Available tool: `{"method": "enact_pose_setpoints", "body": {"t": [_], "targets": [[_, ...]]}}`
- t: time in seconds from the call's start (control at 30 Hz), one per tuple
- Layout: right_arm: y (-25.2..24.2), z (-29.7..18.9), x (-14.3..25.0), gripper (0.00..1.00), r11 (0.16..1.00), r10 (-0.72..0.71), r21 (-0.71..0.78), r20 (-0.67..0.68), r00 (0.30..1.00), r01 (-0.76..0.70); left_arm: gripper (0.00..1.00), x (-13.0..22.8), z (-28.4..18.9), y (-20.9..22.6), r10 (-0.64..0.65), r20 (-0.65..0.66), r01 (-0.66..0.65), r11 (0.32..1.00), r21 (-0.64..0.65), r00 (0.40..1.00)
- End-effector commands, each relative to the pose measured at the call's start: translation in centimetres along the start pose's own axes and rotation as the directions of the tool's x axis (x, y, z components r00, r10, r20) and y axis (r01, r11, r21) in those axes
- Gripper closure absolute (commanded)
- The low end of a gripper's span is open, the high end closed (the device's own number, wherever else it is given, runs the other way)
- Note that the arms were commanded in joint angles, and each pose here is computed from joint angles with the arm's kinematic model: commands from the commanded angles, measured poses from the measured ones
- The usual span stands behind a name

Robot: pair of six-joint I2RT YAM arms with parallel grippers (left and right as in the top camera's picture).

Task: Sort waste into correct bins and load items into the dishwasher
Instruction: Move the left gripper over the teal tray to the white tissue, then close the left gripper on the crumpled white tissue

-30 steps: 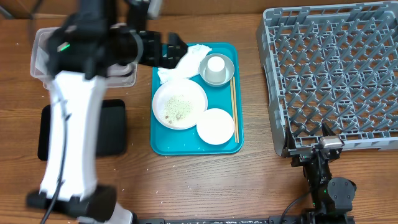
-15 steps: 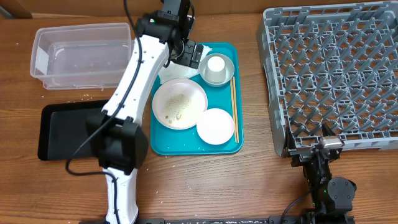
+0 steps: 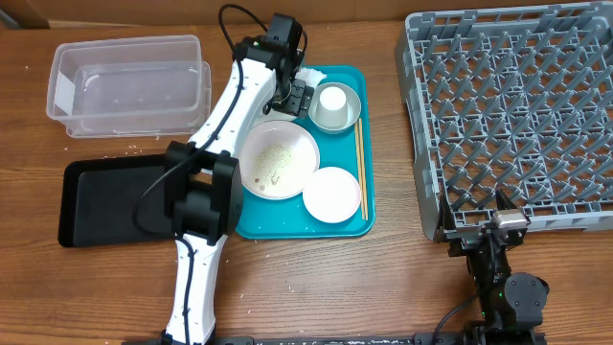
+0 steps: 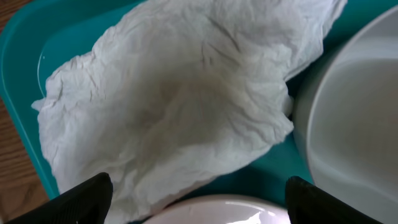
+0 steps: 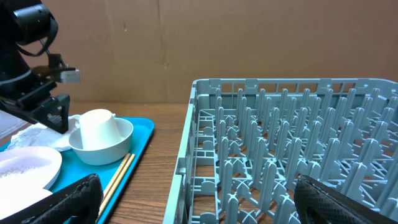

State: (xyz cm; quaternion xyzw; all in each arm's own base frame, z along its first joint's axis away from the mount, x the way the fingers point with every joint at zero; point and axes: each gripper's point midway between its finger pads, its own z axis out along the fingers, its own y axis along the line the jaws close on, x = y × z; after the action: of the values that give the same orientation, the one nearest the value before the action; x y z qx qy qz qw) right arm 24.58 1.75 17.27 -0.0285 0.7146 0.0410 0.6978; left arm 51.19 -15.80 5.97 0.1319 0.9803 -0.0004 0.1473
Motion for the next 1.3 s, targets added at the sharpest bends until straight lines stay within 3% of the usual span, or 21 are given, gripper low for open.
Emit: {"method": "enact_pose_setpoints", "body": {"t": [0.0, 0.1, 0.3, 0.53, 0.6, 0.7, 1.17, 1.27], "targets": [[-0.2, 0.0, 0.1, 0.0, 1.0, 0.0, 0.009, 0.006, 1.0, 0.0, 0.13, -1.0, 0.3, 0.9, 0.006, 0.031, -0.006, 1.0, -0.012, 0.999], [-0.2, 0.0, 0.1, 0.0, 1.0, 0.0, 0.009, 0.006, 1.0, 0.0, 0.23, -1.1, 0.8, 0.9, 0.002, 0.034, -0.002, 1.0, -0.011, 0.999], [-0.2, 0.0, 0.1, 0.0, 1.0, 0.0, 0.009, 0.006, 1.0, 0.0, 0.25, -0.2, 2.9, 0.6, -0.005, -0.009, 0.005, 1.0, -0.003, 1.0], [-0.2, 0.0, 0.1, 0.0, 1.0, 0.0, 0.009, 0.006, 1.0, 0.0, 0.34, 0.0, 3.7, 0.6, -0.011, -0.016, 0.011, 1.0, -0.001, 1.0], [-0.2, 0.0, 0.1, 0.0, 1.0, -0.001, 0.009, 0.006, 1.0, 0.001, 0.42, -0.3, 3.5, 0.6, -0.011, -0.005, 0.011, 1.0, 0.0, 1.0], [-0.2, 0.0, 0.1, 0.0, 1.0, 0.0, 0.009, 0.006, 1.0, 0.0, 0.61, -0.6, 2.9, 0.6, -0.014, 0.004, 0.014, 1.0, 0.0, 1.0], [-0.2, 0.0, 0.1, 0.0, 1.0, 0.0, 0.009, 0.006, 1.0, 0.0, 0.96, -1.2, -1.6, 0.5, -0.068, 0.016, 0.068, 0.998, 0.016, 0.998], [-0.2, 0.0, 0.1, 0.0, 1.0, 0.0, 0.009, 0.006, 1.0, 0.0, 0.96, -0.9, -1.8, -0.1, -0.068, -0.001, 0.068, 0.997, 0.049, 0.998]]}}
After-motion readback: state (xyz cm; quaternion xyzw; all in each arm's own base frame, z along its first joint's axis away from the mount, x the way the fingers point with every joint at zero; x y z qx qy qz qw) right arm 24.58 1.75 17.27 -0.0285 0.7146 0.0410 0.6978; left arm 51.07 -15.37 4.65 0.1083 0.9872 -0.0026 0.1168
